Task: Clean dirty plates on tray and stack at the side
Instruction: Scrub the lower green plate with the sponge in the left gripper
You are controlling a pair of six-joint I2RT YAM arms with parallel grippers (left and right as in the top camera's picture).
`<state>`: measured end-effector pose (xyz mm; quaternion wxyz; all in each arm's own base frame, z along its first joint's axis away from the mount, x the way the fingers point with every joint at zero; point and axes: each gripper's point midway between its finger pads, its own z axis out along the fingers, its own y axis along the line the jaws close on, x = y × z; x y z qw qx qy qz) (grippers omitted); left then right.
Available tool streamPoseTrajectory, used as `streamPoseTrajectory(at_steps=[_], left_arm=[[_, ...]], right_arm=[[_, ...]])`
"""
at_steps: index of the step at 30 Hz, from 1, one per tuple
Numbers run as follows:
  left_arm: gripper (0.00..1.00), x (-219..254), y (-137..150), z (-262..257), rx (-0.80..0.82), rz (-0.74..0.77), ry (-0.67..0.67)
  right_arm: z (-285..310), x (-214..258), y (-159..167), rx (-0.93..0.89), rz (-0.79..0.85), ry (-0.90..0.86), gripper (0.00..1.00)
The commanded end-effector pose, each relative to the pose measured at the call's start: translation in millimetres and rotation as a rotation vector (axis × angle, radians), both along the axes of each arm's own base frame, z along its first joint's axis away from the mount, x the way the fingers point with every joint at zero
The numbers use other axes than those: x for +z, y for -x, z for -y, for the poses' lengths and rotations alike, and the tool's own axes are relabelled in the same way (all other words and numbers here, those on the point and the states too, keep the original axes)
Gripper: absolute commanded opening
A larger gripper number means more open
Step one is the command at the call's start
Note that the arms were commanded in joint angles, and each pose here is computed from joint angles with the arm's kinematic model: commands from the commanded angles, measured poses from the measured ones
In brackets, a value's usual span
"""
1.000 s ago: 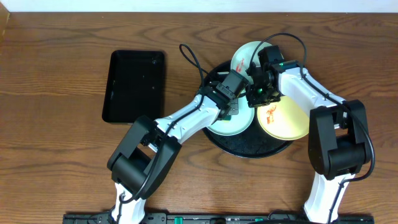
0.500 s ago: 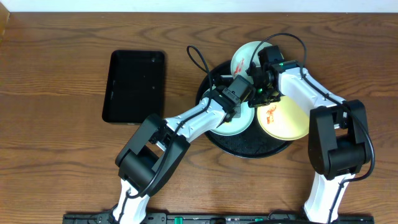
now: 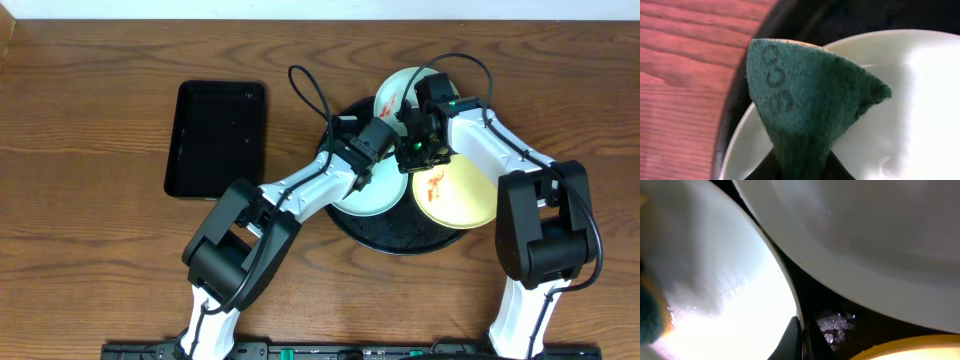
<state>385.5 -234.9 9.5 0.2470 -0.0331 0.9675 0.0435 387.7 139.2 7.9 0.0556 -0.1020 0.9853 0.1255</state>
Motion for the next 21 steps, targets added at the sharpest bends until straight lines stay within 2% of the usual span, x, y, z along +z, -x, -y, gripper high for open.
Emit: streamPoseTrajectory(at_steps=[1, 6, 7, 12, 16, 21], left_arm=[[0.19, -4.1, -14.1, -35.7, 0.058, 0.038, -0.136], [0.19, 17.6, -22.0, -29.6, 0.059, 0.082, -0.1], [0.15, 23.1, -22.9, -28.9, 0.06, 0.093, -0.092], [0.14, 67.1, -31.6, -21.2, 0.066, 0.185, -0.009], [0.14, 89.4, -32.4, 3.3, 0.049, 0.199, 0.165], [0.14, 83.0, -30.5, 33.2, 0.037, 0.147, 0.336]], right_arm=[[4.7, -5.8, 3.8, -0.004, -0.014, 0.03, 0.01], [4.7, -5.8, 4.1, 0.004, -0.014, 0.031, 0.01], [4.7, -5.8, 4.1, 0.004, -0.014, 0.031, 0.01], [4.7, -5.8, 4.0, 0.003, -0.014, 0.031, 0.01], [4.7, -5.8, 4.0, 0.003, -0.014, 0.031, 0.01], [4.7, -5.8, 4.1, 0.004, -0.014, 0.03, 0.01]])
